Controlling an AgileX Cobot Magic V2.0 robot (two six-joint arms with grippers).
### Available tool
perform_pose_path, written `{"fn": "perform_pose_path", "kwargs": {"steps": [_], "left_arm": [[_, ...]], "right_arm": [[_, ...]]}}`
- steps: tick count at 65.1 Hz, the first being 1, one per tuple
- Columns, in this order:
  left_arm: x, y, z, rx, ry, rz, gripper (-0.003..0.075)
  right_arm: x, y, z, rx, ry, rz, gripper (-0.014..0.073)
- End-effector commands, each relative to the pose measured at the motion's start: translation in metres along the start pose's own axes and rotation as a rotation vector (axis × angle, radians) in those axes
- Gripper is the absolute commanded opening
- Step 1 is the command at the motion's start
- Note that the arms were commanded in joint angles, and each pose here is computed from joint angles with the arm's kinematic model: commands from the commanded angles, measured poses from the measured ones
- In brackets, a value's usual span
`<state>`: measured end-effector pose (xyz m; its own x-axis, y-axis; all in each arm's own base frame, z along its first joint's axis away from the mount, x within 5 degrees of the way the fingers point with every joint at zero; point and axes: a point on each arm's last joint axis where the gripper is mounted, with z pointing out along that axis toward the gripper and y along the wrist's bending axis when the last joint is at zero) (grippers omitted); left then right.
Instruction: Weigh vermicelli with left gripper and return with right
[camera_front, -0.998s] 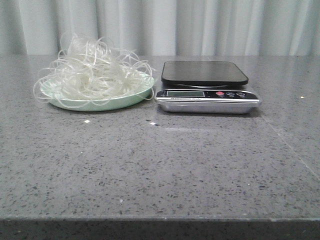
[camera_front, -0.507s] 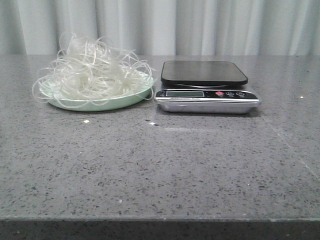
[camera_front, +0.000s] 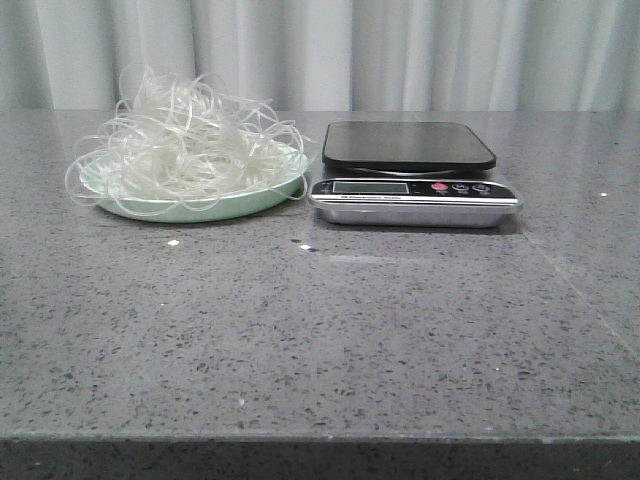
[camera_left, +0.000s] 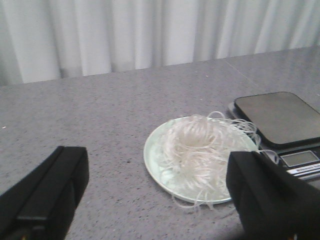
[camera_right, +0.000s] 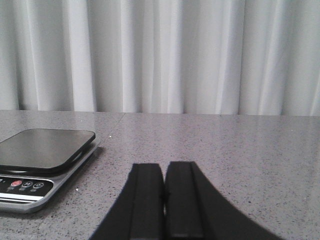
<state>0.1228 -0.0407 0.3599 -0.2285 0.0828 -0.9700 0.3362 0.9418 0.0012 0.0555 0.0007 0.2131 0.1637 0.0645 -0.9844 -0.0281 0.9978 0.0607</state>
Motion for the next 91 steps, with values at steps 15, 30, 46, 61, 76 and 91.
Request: {"fn": "perform_pose_path", "kwargs": {"steps": [15, 30, 46, 61, 76, 91], "left_arm": [[-0.048, -0.016, 0.091, 0.096, 0.107, 0.041, 0.0620], [-0.056, -0.022, 0.172, 0.133, 0.366, 0.046, 0.0620], [-0.045, -0.026, 0.231, 0.169, 0.596, 0.042, 0.0620], [-0.016, -0.028, 0.255, 0.182, 0.727, 0.034, 0.0620], [0.001, -0.029, 0.264, 0.193, 0.816, 0.026, 0.0596], [0.007, -0.029, 0.266, 0.204, 0.864, 0.033, 0.0107]], "right_arm": [[-0.012, 0.000, -0.002, 0.008, -0.110, -0.008, 0.0158], [-0.012, 0.000, -0.002, 0.008, -0.110, -0.008, 0.0158], [-0.012, 0.000, -0.002, 0.008, -0.110, -0.008, 0.0158], [-0.012, 0.000, -0.002, 0.008, -0.110, -0.008, 0.0158], [-0.012, 0.000, -0.002, 0.008, -0.110, -0.008, 0.0158], [-0.012, 0.000, -0.002, 0.008, -0.110, -0.008, 0.0158]]}}
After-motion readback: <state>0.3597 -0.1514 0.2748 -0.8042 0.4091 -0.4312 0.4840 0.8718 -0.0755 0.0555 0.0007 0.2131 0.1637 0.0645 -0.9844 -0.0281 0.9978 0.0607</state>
